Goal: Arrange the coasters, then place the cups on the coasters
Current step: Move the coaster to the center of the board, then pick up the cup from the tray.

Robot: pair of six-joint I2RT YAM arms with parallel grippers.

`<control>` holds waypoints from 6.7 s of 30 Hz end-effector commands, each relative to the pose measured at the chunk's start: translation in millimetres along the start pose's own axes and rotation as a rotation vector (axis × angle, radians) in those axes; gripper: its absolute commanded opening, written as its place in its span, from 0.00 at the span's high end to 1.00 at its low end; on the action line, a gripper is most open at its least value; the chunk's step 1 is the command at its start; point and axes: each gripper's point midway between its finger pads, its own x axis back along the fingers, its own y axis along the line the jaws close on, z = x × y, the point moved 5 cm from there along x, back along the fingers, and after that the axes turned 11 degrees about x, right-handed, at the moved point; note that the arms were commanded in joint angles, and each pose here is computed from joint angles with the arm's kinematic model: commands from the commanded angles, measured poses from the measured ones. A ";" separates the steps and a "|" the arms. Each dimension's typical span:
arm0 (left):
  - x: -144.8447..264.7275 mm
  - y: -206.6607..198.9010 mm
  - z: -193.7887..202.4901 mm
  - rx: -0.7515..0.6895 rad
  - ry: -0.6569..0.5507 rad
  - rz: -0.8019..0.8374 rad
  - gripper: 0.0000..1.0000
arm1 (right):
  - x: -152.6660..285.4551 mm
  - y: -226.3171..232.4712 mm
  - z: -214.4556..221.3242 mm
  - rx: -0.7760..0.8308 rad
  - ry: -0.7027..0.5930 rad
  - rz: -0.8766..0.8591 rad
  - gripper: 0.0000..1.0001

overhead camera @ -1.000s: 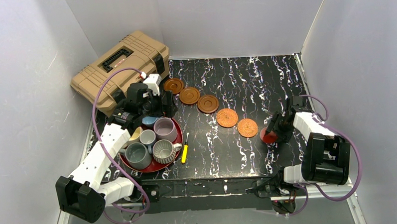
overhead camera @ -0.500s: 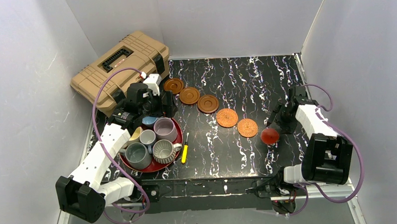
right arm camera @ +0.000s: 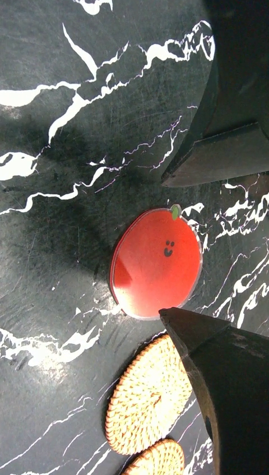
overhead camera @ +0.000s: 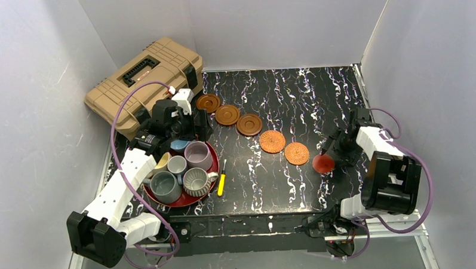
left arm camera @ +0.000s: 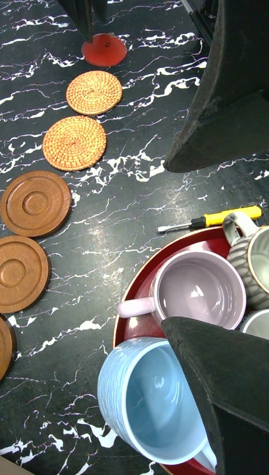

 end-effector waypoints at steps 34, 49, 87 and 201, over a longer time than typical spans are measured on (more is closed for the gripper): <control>-1.0 2.2 4.4 0.004 0.019 0.000 0.01 | -19.1 7.0 23.9 0.036 0.128 -0.137 0.27; 2.3 2.4 1.7 0.001 -0.006 -0.006 0.01 | -10.7 8.2 13.1 0.053 0.089 -0.133 0.27; 48.2 79.8 22.7 0.277 0.015 -0.328 0.32 | 82.6 179.3 6.1 0.551 -0.321 -0.452 0.19; 1.0 103.8 -109.6 0.117 -0.042 -0.346 1.00 | 76.4 156.2 55.5 0.583 -0.279 -0.410 0.18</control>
